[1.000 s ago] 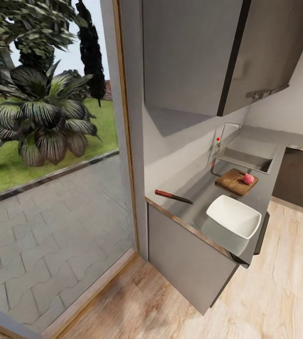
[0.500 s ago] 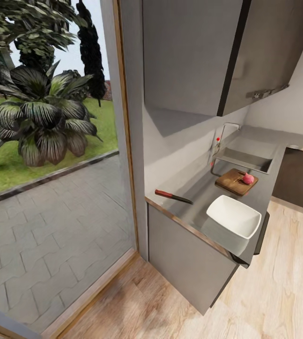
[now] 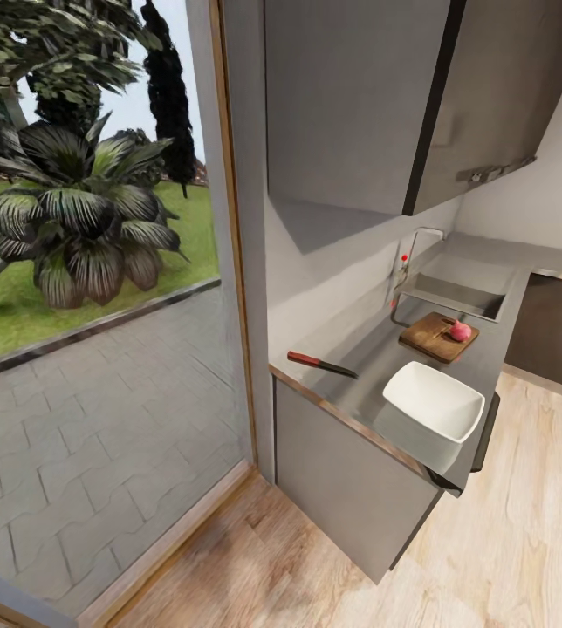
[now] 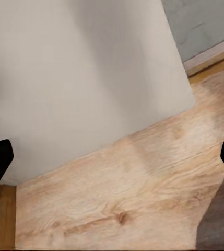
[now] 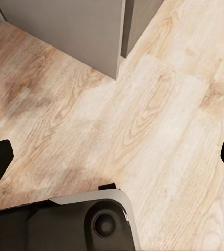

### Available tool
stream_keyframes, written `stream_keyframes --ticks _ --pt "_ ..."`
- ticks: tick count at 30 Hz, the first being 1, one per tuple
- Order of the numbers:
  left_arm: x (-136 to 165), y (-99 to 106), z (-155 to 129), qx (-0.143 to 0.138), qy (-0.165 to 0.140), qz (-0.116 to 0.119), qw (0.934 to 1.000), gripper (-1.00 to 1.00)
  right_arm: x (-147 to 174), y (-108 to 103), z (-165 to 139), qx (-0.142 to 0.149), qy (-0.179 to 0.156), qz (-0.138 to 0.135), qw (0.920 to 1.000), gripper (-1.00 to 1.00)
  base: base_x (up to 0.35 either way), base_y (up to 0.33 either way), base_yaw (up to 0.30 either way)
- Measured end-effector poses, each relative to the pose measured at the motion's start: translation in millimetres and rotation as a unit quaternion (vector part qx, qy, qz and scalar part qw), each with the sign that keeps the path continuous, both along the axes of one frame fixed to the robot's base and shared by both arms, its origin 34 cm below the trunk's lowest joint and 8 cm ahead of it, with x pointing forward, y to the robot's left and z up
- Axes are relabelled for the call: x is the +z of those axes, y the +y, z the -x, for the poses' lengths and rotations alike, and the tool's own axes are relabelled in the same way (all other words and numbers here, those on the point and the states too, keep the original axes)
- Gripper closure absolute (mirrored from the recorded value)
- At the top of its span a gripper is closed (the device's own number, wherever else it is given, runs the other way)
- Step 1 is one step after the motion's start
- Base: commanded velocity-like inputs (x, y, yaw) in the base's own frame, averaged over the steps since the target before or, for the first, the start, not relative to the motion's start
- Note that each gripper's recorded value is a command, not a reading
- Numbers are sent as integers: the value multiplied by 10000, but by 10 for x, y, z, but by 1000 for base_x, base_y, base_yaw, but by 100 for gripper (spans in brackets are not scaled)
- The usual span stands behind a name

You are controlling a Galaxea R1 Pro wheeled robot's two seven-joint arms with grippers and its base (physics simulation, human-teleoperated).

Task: In the kitchen, take the Vidalia onion out of the sink, dice it on the chopping board with the paring knife, put the diced onion into the bowl on the countertop, then place both the paring knife and the chopping board into the sink.

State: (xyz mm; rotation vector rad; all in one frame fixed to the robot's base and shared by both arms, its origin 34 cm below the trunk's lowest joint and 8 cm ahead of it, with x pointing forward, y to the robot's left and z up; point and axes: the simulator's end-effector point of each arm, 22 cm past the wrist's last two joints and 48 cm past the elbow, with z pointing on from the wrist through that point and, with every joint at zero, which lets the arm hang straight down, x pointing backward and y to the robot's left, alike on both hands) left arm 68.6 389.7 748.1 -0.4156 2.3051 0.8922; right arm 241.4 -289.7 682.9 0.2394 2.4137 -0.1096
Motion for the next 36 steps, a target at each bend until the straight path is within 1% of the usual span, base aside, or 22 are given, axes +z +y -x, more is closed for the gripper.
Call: stream_keyframes --ticks 1,3,4,5,6,7,8,9,10,11,12,16,31,36 --pt "28 49 20 79 7 -105 9999 -100 -1 4 1 -1 2 -3 10000 -100 0 0 0" --pt "55 114 -4 162 -21 -233 9996 -100 -1 8 1 -2 3 -6 10000 -100 0 0 0" --pt "72 217 -80 167 -80 -335 9993 -100 -2 10 1 -2 4 -7 10000 -100 0 0 0" --pt "82 291 -114 131 -98 -380 9991 -100 -2 10 2 -2 4 -8 10000 -100 0 0 0" --pt "79 312 -137 85 -106 -376 9992 -100 -2 11 2 -1 4 -8 10000 -100 0 0 0" --pt "54 310 -189 -48 -116 -302 9995 -100 -2 10 3 -3 6 -7 10000 -100 0 0 0" --pt "-145 33 -387 -834 -88 387 9957 -100 -32 3 87 -10 104 1 9999 -100 0 0 0" --pt "-191 -46 -394 -991 -64 581 9934 -100 -54 1 154 -13 182 4 9998 -100 0 0 0" --pt "-210 -80 -391 -1058 -44 657 9922 -100 -67 2 192 -15 227 3 9997 -100 0 0 0" --pt "-245 -150 -384 -1198 2 803 9896 -100 -105 5 317 -20 370 3 9993 -100 0 0 0" --pt "-258 -177 -380 -1247 18 861 9884 -100 -128 9 400 -18 466 1 9989 -100 0 0 0" --pt "-275 -201 -368 -1328 53 937 9867 -100 -179 0 612 -23 706 11 9975 -100 0 0 0" --pt "-287 -242 -357 -1376 78 990 9855 -100 -186 5 641 -26 739 6 9973 -100 0 0 0" --pt "-303 -326 -368 -1404 63 1064 9843 -100 -186 5 641 -29 739 6 9973 -100 0 0 0"
